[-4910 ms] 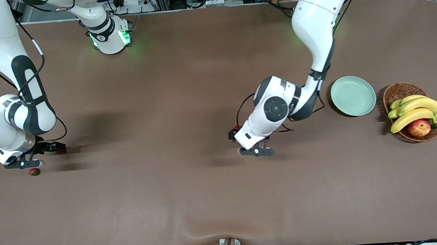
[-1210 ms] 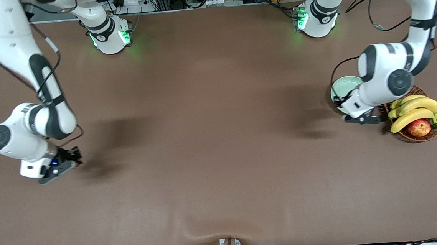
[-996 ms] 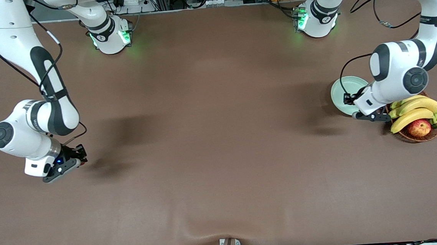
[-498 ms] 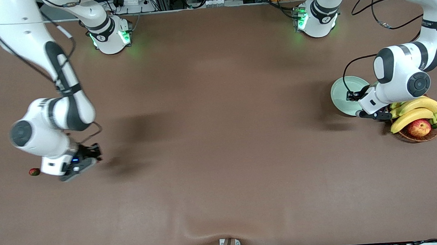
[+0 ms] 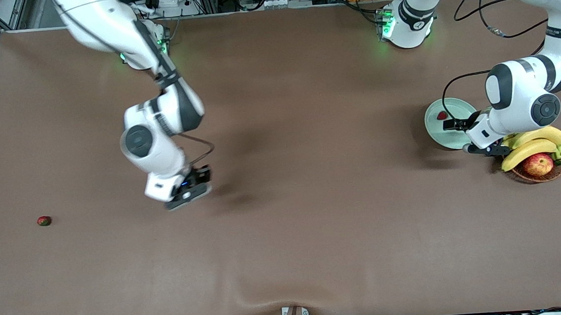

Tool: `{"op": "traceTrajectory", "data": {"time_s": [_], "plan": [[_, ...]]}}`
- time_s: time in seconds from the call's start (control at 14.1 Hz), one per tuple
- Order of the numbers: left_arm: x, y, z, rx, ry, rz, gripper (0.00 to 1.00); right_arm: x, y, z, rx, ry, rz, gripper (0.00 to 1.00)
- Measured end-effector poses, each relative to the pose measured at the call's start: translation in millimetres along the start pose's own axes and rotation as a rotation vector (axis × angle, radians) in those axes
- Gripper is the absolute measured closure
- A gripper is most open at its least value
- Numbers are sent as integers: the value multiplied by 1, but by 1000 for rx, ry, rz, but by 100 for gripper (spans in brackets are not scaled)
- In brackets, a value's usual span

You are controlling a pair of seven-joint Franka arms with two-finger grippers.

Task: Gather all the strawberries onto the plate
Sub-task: 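Drop the strawberry onto the plate with the left gripper while the right gripper lifts another, then set the second strawberry mid-table with the right gripper while the left gripper withdraws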

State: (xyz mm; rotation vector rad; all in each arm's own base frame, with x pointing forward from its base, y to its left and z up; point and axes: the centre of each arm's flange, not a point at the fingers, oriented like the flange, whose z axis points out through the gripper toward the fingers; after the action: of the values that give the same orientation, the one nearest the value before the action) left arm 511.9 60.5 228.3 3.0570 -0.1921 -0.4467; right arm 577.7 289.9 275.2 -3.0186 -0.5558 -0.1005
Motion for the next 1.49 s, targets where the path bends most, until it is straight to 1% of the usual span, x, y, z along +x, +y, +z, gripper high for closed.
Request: {"op": "traceTrajectory", "data": {"time_s": [0.21,0.36,0.71,0.85,1.0,1.07,1.14,1.21,1.28,1.35,1.42,1.49], "plan": [[14,10,-22,13,46,59,0,1,-97,-3,21,24,65,63],[24,20,-39,21,81,83,0,3,-144,5,28,34,102,63],[48,52,-80,38,165,138,0,8,-226,50,26,58,178,63],[54,60,-95,44,196,148,0,5,-245,71,30,82,202,63],[58,72,-101,47,209,145,0,-1,-258,90,35,105,229,63],[60,80,-103,48,212,142,0,-2,-261,96,37,112,239,57],[61,89,-104,49,214,139,0,-2,-263,97,40,119,243,48],[62,100,-104,49,215,135,0,2,-263,92,45,129,245,37],[63,111,-105,50,217,131,0,7,-262,84,47,140,248,27],[64,123,-106,51,220,126,0,12,-257,73,42,141,256,19],[65,136,-107,52,224,119,0,18,-249,60,27,129,267,7],[65,151,-108,52,228,109,0,26,-235,41,3,113,280,0]]}}
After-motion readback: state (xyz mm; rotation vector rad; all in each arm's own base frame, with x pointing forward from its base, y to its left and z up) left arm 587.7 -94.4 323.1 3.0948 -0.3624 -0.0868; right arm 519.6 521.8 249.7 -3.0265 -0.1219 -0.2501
